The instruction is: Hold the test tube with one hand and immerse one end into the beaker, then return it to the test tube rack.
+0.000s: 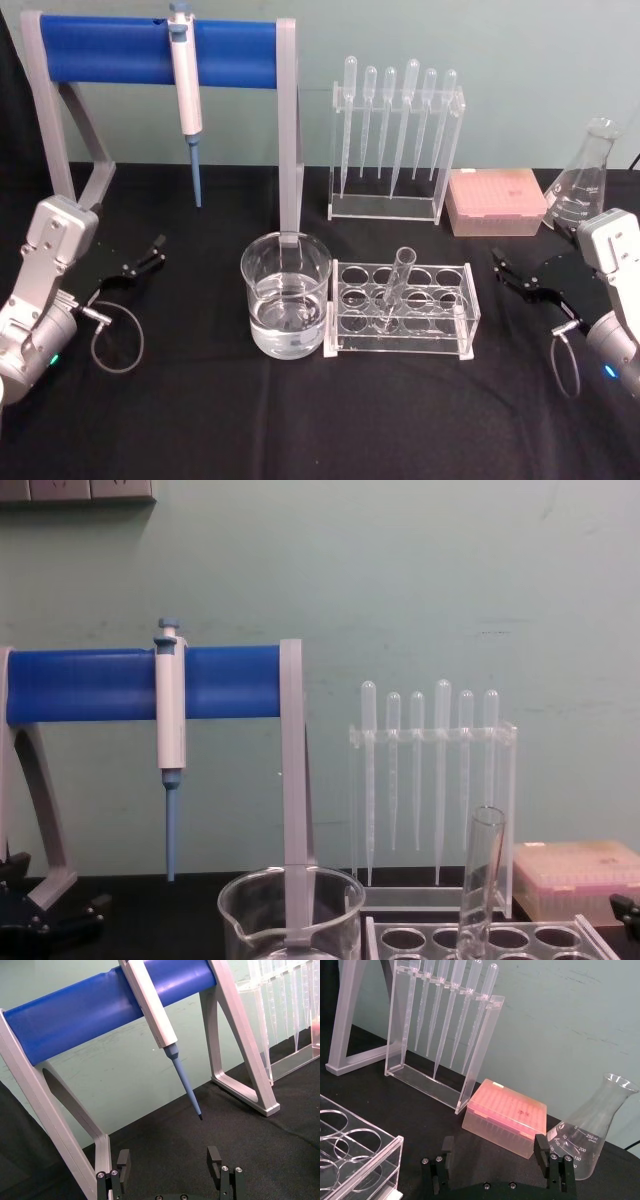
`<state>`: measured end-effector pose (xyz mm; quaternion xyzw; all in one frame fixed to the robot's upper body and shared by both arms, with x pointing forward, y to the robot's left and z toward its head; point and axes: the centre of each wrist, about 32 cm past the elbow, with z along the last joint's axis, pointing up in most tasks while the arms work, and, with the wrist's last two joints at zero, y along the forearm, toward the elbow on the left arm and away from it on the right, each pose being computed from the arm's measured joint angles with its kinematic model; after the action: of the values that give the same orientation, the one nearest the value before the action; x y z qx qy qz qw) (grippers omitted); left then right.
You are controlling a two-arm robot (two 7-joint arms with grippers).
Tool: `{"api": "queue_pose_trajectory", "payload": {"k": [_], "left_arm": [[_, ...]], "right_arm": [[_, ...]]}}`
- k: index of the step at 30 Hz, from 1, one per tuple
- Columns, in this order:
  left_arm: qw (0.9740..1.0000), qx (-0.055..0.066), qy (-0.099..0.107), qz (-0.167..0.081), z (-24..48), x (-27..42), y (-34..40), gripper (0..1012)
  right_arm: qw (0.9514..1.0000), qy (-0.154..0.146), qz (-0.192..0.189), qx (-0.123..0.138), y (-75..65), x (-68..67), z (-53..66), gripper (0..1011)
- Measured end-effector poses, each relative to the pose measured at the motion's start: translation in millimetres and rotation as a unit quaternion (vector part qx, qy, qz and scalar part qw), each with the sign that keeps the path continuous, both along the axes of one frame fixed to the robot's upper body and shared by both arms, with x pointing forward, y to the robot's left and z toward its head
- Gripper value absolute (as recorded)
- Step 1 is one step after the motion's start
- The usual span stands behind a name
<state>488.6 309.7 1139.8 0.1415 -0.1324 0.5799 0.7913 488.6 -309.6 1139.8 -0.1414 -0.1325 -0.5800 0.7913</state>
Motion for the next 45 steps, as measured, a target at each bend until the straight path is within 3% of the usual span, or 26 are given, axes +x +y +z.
{"api": "queue_pose_trajectory", "payload": {"k": [45], "left_arm": [[1.0, 0.0, 0.0, 0.0, 0.0, 0.0, 0.0, 1000]], "right_arm": [[1.0, 0.0, 0.0, 0.0, 0.0, 0.0, 0.0, 1002]]}}
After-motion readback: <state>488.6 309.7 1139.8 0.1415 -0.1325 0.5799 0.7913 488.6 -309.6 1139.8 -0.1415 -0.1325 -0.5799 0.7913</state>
